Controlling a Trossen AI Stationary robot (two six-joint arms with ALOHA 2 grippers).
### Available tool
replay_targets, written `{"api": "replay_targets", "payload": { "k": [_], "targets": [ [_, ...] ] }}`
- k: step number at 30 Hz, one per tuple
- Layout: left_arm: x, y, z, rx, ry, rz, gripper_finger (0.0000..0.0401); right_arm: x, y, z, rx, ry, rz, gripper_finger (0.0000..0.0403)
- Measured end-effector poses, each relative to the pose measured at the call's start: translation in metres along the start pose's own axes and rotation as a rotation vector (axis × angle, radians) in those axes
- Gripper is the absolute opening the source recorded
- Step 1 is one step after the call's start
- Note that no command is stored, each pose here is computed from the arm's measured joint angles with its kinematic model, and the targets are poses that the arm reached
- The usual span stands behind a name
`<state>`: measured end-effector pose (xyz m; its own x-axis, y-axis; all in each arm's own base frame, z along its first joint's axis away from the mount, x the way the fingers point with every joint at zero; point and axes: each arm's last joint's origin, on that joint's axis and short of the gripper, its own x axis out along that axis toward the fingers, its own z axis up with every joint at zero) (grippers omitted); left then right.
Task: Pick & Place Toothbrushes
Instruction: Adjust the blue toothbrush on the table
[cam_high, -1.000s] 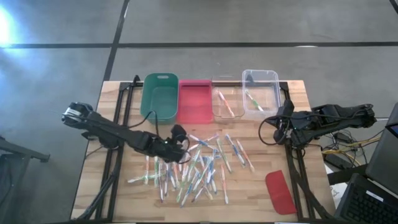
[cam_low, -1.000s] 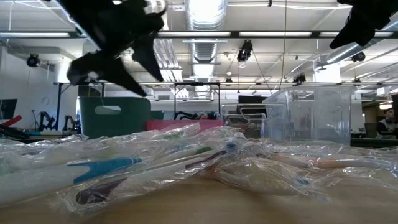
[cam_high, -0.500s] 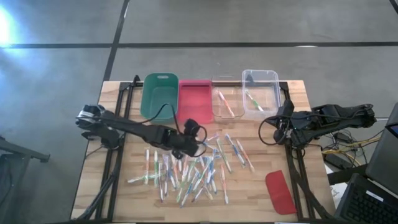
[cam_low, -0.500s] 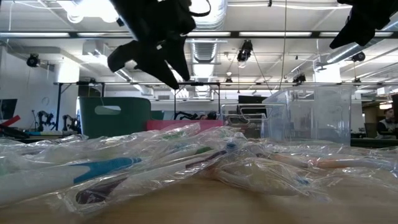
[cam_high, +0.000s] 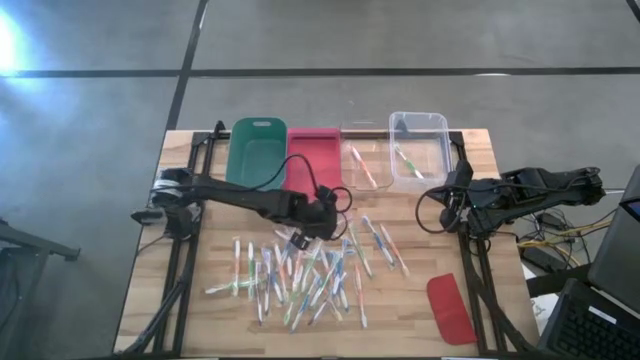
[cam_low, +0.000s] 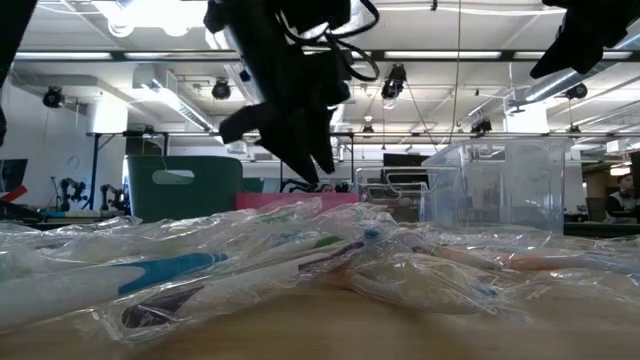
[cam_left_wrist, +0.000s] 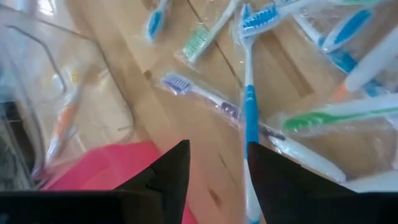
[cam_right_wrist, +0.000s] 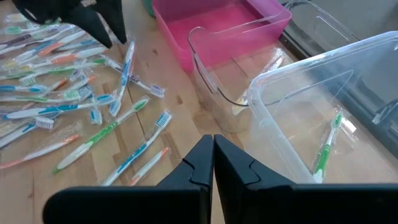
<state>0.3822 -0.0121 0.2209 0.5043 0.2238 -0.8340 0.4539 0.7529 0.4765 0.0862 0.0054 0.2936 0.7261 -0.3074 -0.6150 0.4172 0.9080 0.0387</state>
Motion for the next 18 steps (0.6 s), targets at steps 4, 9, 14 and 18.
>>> {"api": "replay_targets", "payload": {
  "k": [4, 9, 14, 18],
  "targets": [
    [0.017, 0.001, 0.001, 0.005, 0.049, -0.030, 0.0165, 0.000, 0.000, 0.000, 0.000, 0.000, 0.000, 0.0008],
    [0.028, -0.004, 0.005, -0.013, 0.035, -0.110, 0.0165, 0.000, 0.000, 0.000, 0.000, 0.000, 0.000, 0.0008],
    [0.036, -0.009, 0.004, -0.049, 0.026, -0.177, 0.0165, 0.000, 0.000, 0.000, 0.000, 0.000, 0.000, 0.0008],
    [0.039, -0.012, 0.002, -0.059, 0.042, -0.187, 0.0165, 0.000, 0.000, 0.000, 0.000, 0.000, 0.000, 0.0008]
  ]
}}
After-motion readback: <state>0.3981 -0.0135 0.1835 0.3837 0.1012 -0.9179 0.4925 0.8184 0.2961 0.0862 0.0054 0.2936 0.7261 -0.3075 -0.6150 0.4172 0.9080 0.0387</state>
